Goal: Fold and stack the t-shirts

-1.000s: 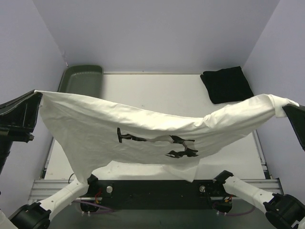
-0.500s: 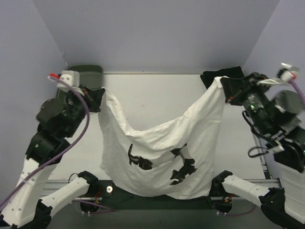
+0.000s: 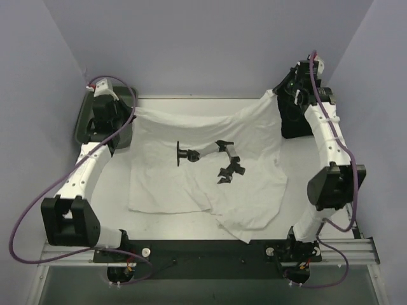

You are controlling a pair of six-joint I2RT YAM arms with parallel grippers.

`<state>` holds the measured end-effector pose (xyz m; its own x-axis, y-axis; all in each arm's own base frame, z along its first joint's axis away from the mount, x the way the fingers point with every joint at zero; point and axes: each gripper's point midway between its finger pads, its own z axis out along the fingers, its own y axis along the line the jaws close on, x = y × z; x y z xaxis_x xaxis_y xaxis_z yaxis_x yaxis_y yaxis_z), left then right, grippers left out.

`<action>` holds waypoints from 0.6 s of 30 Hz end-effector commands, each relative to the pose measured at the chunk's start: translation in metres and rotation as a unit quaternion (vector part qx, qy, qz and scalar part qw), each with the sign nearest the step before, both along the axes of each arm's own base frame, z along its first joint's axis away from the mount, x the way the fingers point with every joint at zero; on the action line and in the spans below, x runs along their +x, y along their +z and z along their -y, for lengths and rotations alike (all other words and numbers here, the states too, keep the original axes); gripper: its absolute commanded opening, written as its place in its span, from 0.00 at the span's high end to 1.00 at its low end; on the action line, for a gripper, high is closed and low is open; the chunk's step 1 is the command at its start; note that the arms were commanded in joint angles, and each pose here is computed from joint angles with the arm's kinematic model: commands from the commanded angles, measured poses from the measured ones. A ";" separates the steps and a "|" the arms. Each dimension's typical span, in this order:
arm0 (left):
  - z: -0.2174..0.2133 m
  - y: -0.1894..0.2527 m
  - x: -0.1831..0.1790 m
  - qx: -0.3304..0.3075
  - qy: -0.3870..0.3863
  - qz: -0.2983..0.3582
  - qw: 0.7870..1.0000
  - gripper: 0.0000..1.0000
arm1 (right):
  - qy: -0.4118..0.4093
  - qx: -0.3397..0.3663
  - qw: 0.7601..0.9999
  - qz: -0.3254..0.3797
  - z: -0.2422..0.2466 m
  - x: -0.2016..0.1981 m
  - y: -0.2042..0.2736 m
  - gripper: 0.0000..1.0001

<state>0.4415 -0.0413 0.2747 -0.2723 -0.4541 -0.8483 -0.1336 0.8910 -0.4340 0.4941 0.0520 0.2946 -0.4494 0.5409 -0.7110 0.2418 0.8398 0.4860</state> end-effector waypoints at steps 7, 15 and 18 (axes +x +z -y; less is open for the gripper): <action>0.012 -0.053 0.132 -0.042 -0.057 0.009 0.997 1.00 | 0.047 0.067 0.994 0.071 -0.031 0.111 0.007 1.00; -0.002 -0.086 0.168 -0.059 -0.019 -0.020 0.998 0.03 | 0.028 -0.003 0.994 0.106 -0.020 0.118 0.008 0.00; -0.008 -0.047 0.161 -0.060 -0.002 0.010 0.998 0.03 | 0.031 -0.005 0.992 0.124 -0.017 0.096 0.031 0.00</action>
<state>0.5874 -0.0446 0.1221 -0.4586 -0.5251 -0.7169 -0.1978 0.8468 -0.4937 0.6137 0.0762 0.2393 -0.4440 0.5410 -0.7142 0.1555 0.8316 0.5332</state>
